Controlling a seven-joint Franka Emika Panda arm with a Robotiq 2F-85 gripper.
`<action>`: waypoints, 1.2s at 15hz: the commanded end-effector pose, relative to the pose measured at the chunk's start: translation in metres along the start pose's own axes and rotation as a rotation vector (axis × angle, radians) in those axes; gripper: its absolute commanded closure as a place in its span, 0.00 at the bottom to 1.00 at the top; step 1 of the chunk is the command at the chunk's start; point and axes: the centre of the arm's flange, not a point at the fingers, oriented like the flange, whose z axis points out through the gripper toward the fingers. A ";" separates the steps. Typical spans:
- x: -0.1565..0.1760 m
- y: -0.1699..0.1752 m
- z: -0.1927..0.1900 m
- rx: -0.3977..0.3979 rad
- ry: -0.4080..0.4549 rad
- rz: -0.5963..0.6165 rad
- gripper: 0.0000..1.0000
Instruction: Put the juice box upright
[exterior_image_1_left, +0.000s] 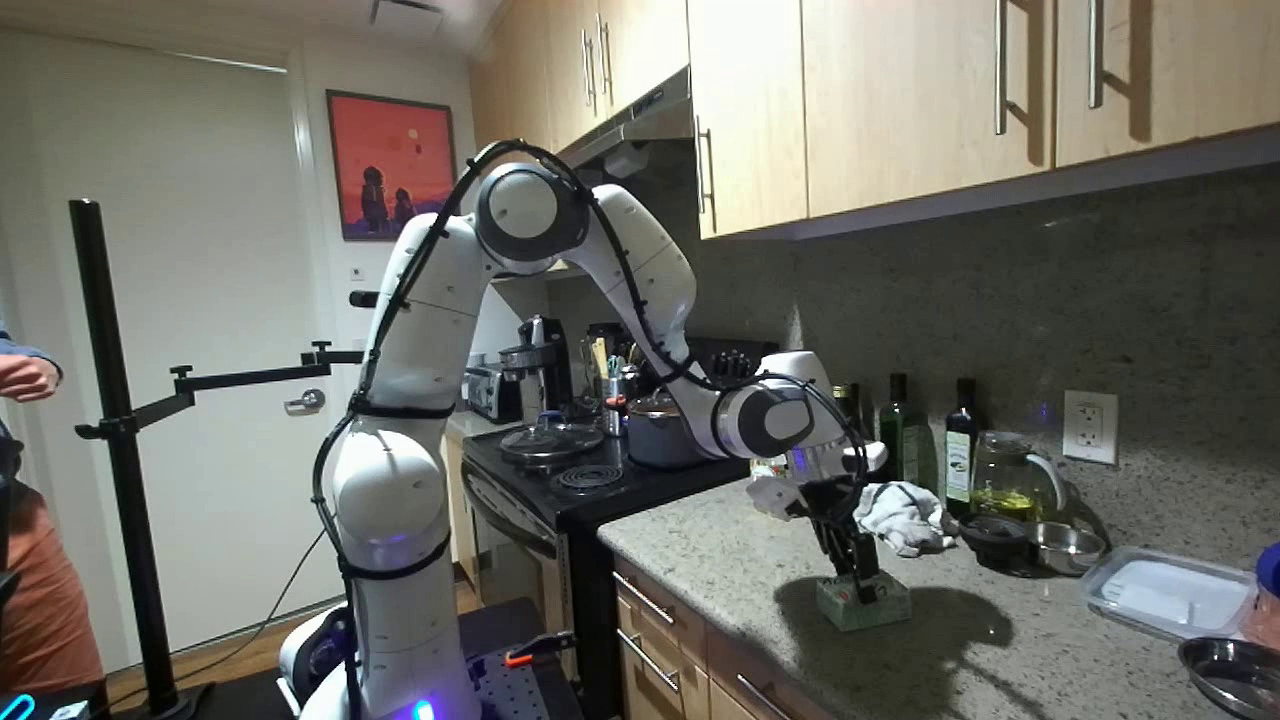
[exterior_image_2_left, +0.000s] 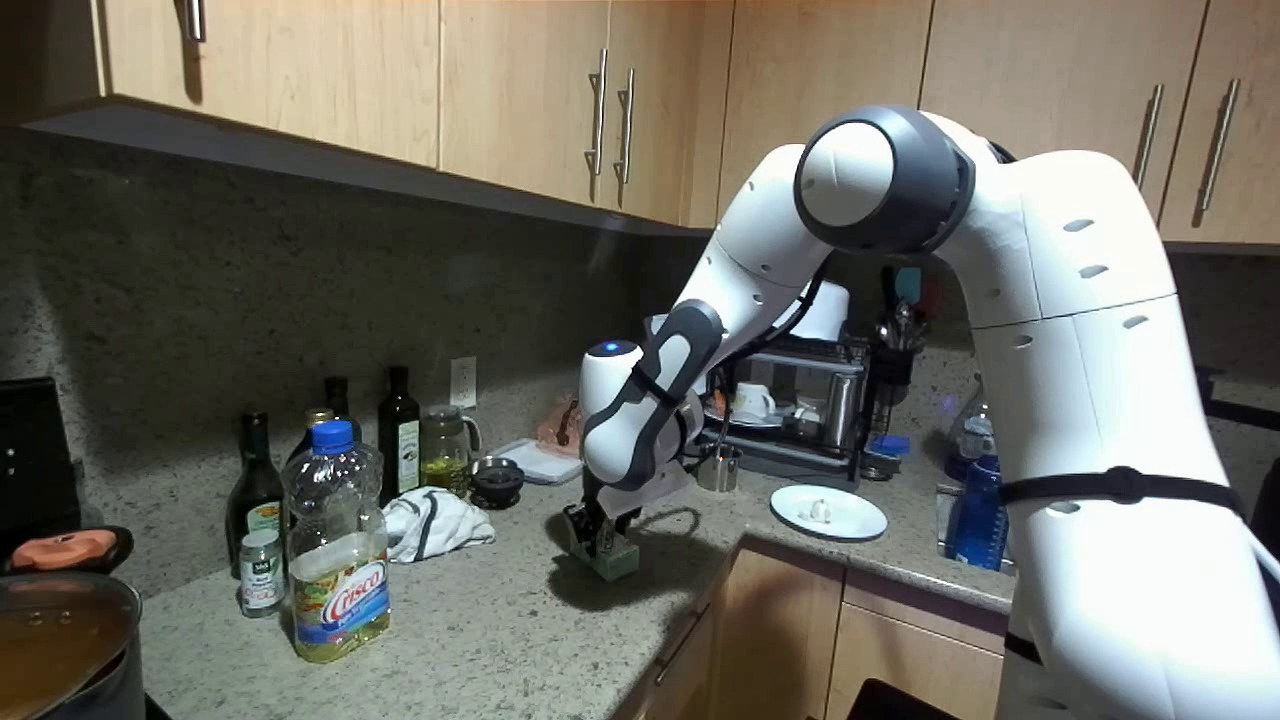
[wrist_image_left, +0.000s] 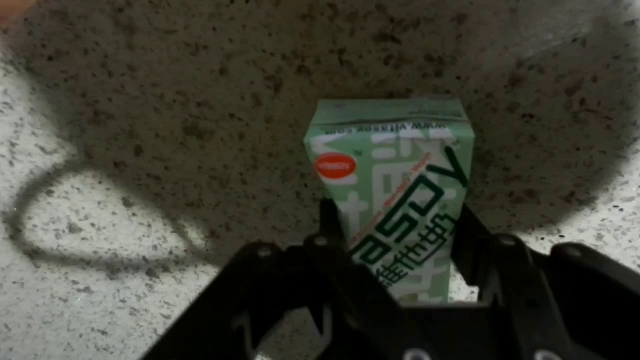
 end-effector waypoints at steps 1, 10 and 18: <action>-0.007 0.000 -0.010 -0.012 0.022 0.010 0.42; -0.004 0.005 -0.021 -0.035 0.050 -0.012 0.52; -0.005 0.004 -0.021 -0.035 0.050 -0.015 0.49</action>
